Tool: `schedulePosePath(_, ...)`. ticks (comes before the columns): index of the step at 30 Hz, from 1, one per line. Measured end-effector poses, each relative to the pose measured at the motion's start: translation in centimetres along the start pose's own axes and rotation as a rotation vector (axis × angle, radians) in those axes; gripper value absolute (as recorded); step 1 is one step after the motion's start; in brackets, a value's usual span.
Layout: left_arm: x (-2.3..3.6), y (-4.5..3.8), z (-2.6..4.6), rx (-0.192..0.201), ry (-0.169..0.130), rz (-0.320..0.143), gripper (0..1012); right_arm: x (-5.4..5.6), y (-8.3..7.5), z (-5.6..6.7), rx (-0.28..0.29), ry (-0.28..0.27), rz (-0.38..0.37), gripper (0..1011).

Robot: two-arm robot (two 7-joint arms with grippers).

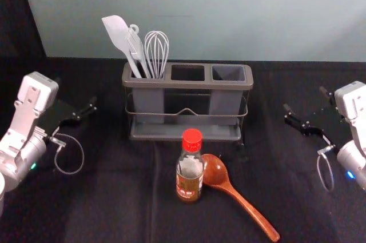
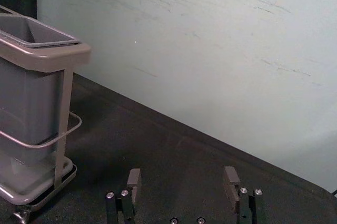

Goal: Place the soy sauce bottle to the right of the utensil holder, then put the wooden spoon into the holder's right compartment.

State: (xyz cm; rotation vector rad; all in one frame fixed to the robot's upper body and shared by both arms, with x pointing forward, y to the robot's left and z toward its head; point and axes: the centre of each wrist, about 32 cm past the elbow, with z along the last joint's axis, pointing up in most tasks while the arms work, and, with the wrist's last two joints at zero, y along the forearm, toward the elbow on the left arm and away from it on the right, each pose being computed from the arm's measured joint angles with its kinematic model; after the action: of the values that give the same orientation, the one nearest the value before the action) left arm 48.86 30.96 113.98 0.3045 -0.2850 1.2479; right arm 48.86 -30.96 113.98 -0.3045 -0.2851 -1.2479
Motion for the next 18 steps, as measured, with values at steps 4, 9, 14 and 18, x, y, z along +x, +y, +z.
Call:
schedulePosePath(4,0.00,0.00,0.00,0.000,0.000,0.000,1005,0.00,0.00,0.00,0.000,0.000,0.000,1002)
schedulePosePath(9,0.00,0.00,0.00,0.000,0.000,0.000,1005,0.00,0.00,0.00,0.000,0.000,0.000,1002)
schedulePosePath(14,0.00,0.00,0.00,0.000,0.000,0.000,1005,0.00,0.00,0.00,0.000,0.000,0.000,1003)
schedulePosePath(18,0.00,0.00,0.00,0.000,0.000,0.000,1005,0.00,0.00,0.00,0.000,0.000,0.000,1002)
